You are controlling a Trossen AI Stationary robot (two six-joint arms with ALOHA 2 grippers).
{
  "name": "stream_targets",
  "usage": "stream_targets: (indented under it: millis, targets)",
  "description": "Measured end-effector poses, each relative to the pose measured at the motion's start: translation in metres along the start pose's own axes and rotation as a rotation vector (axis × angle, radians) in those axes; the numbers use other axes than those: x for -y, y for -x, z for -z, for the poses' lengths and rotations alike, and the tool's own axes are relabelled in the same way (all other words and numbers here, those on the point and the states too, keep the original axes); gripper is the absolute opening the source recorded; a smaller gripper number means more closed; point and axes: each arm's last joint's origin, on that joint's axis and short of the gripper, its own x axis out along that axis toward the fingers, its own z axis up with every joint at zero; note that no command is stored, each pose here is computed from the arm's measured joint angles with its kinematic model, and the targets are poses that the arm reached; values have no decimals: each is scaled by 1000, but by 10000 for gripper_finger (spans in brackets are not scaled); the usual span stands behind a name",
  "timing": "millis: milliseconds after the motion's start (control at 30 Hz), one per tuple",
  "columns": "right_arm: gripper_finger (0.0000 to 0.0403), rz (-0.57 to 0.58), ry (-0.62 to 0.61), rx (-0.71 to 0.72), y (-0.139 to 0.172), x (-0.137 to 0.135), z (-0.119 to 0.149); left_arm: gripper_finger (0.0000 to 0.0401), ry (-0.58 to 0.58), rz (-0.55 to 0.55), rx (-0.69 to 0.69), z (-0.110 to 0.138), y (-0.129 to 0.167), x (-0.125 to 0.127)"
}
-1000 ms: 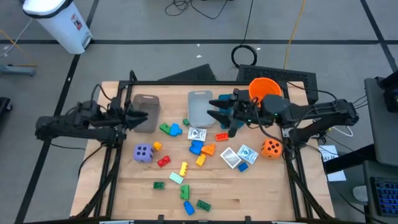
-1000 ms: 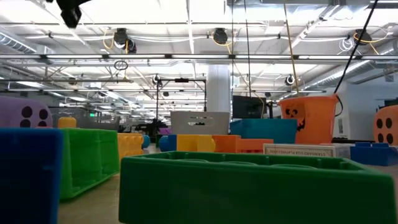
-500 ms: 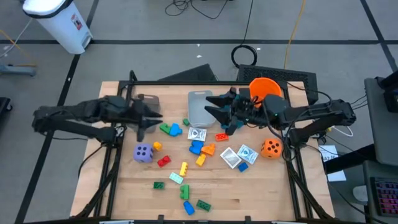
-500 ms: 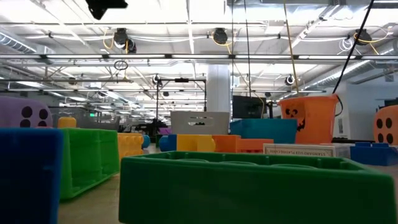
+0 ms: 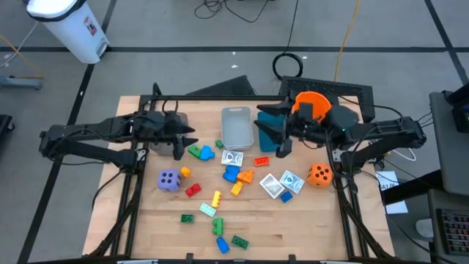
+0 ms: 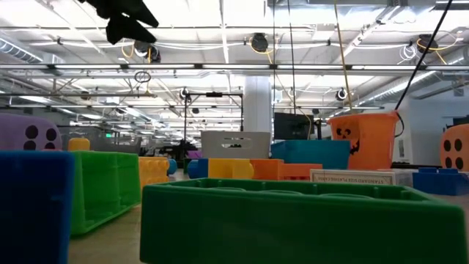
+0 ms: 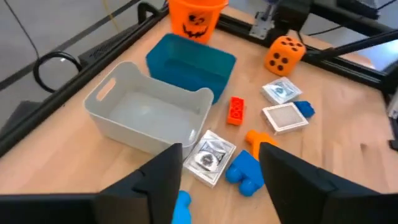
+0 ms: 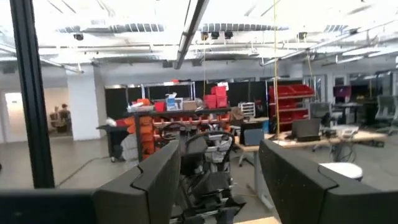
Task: Pick & Place Toys
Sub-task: Put the green game piece into the gray bin
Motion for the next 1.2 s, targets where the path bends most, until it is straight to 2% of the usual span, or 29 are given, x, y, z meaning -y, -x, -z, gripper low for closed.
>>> stream_targets:
  millis: [100, 233, 300, 400, 567, 767, 933, 1200]
  targets:
    - [210, -2, 63, -45, 1, 0, 3, 249, -64, -13, -43, 4, -2, -1]
    - [210, 2, 110, -183, 6, 5, 13, 257, -112, -32, -197, 16, -10, -3]
    - [210, 26, 83, -257, 9, 12, 17, 257, -176, -28, -282, 23, -13, -4]
    - [210, 51, 19, -348, 9, 25, 26, 257, -332, -18, -400, 31, -21, -5]
    - [210, -1, -138, -435, 4, 46, 37, 258, -563, 22, -474, 36, -32, -5]
    - [210, 7, -193, -568, 0, 64, 57, 258, -738, 48, -577, 43, -55, -6]
    - [210, 27, -180, -615, -5, 69, 69, 258, -801, 62, -685, 51, -79, -13]
    - [211, 42, -155, -735, 1, 71, 79, 257, -788, 86, -812, 62, -107, -33]
